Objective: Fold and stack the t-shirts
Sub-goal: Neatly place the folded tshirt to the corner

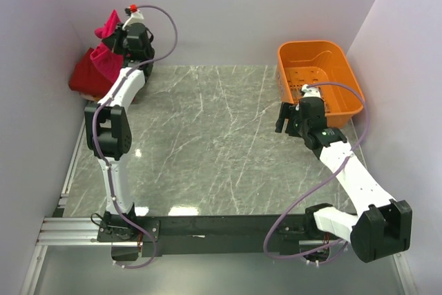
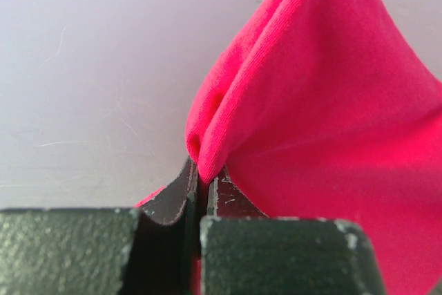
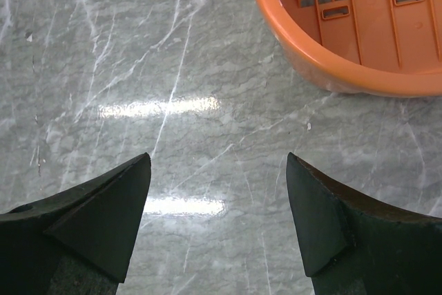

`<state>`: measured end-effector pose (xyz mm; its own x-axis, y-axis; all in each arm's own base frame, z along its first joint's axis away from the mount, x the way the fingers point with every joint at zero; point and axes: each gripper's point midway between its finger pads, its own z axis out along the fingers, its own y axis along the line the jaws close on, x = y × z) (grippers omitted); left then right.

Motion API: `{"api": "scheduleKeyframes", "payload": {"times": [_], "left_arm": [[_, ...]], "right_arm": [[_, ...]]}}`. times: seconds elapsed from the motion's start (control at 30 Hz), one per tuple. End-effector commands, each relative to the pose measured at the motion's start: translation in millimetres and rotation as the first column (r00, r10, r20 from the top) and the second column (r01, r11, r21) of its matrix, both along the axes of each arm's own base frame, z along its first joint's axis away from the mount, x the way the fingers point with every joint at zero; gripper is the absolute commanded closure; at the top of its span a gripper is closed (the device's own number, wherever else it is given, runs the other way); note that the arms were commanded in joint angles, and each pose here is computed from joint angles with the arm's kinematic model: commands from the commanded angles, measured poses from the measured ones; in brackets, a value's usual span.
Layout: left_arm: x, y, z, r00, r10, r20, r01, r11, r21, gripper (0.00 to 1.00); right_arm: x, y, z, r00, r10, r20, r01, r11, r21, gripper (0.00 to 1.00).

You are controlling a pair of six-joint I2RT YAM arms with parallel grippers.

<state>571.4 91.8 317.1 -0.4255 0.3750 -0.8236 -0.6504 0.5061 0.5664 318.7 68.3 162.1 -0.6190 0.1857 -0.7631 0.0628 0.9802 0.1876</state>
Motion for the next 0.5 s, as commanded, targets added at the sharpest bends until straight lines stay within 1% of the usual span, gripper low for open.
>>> {"api": "scheduleKeyframes", "payload": {"times": [0.0, 0.07, 0.17, 0.2, 0.27, 0.33, 0.37, 0.4, 0.43, 0.47], "left_arm": [[6, 23, 23, 0.991, 0.017, 0.13, -0.012, 0.999, -0.036, 0.99], [9, 35, 15, 0.992, 0.038, 0.124, -0.034, 0.999, -0.035, 0.99], [15, 62, -13, 0.992, 0.074, 0.101, -0.07, 0.996, -0.048, 0.99], [20, 62, -19, 0.994, 0.06, 0.094, -0.055, 0.997, -0.053, 0.99], [22, 83, -34, 0.993, 0.084, 0.086, -0.078, 0.994, -0.073, 0.99], [27, 88, -40, 0.993, 0.078, 0.088, -0.07, 0.993, -0.091, 0.99], [30, 93, -53, 0.994, 0.086, 0.073, -0.078, 0.992, -0.104, 0.99], [30, 97, -56, 0.992, 0.097, 0.074, -0.089, 0.99, -0.107, 0.96], [30, 100, -57, 0.99, 0.114, 0.084, -0.105, 0.988, -0.11, 0.97], [31, 107, -67, 0.989, 0.128, 0.071, -0.12, 0.987, -0.111, 0.97]], "right_arm": [[13, -3, 16, 0.999, -0.025, 0.04, 0.025, 1.0, 0.003, 0.15], [14, -2, 14, 0.999, -0.026, 0.032, 0.026, 1.0, 0.001, 0.15], [15, -3, 14, 0.999, -0.032, 0.022, 0.032, 0.999, -0.003, 0.15], [16, -3, 14, 0.999, -0.035, 0.019, 0.035, 0.999, -0.002, 0.15], [17, -3, 12, 0.999, -0.038, 0.011, 0.038, 0.999, 0.0, 0.15], [18, -2, 13, 0.999, -0.041, 0.006, 0.041, 0.999, 0.007, 0.15], [19, -1, 12, 0.999, -0.041, 0.001, 0.041, 0.999, 0.008, 0.15], [19, 1, 14, 0.999, -0.037, -0.001, 0.037, 0.999, 0.016, 0.15], [20, 1, 13, 0.999, -0.038, -0.006, 0.038, 0.999, 0.02, 0.15], [21, 3, 15, 0.999, -0.036, -0.004, 0.036, 0.999, 0.026, 0.15]]}}
